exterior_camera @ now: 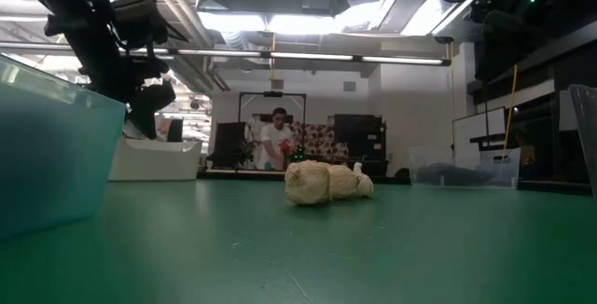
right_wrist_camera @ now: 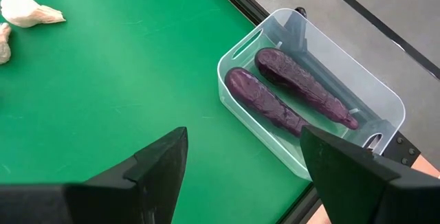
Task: Sort produce into baskets
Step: Put the garlic into the white bin
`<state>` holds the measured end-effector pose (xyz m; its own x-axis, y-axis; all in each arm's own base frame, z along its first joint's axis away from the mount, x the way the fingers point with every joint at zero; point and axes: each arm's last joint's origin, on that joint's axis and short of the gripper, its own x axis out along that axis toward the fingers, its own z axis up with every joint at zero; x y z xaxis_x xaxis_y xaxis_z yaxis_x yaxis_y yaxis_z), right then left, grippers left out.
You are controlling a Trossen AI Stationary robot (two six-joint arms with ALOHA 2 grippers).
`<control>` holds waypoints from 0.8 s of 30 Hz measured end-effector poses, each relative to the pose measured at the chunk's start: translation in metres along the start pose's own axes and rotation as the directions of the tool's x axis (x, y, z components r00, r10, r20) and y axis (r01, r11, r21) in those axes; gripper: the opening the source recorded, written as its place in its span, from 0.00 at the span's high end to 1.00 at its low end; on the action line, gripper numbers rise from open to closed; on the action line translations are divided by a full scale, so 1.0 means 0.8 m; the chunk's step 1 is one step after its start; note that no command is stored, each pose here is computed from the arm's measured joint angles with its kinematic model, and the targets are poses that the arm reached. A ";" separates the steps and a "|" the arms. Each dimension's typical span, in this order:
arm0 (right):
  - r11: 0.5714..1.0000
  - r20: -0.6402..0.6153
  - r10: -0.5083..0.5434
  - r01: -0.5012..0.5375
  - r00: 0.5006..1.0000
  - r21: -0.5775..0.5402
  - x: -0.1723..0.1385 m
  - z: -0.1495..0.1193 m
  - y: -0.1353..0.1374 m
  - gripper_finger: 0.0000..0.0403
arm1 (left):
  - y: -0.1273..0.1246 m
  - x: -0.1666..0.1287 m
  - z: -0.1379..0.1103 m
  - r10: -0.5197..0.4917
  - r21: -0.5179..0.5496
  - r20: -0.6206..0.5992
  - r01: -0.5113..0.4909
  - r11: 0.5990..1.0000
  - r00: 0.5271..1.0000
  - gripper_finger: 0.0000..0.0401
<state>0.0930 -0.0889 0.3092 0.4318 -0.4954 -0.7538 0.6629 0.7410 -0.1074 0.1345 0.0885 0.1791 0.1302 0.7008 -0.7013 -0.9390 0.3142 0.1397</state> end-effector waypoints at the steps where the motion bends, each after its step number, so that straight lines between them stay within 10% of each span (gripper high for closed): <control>1: 1.000 0.000 0.000 0.000 1.000 0.000 0.000 0.000 0.000 0.30 | 0.000 0.000 0.000 -0.001 -0.006 0.000 0.001 1.000 1.000 0.44; 12: 1.000 -0.008 0.001 -0.001 1.000 0.000 0.000 -0.001 0.000 0.30 | -0.005 0.000 -0.001 -0.118 0.058 -0.057 0.121 0.991 0.991 0.42; 24: 1.000 -0.017 0.002 -0.002 1.000 -0.001 0.000 -0.002 0.000 0.30 | -0.003 0.001 -0.001 -0.116 0.053 -0.062 0.120 0.991 0.991 0.11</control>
<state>0.0921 -0.0880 0.3081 0.4223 -0.4862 -0.7651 0.6613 0.7425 -0.1069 0.1368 0.0880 0.1780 0.2183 0.6182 -0.7551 -0.8987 0.4290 0.0914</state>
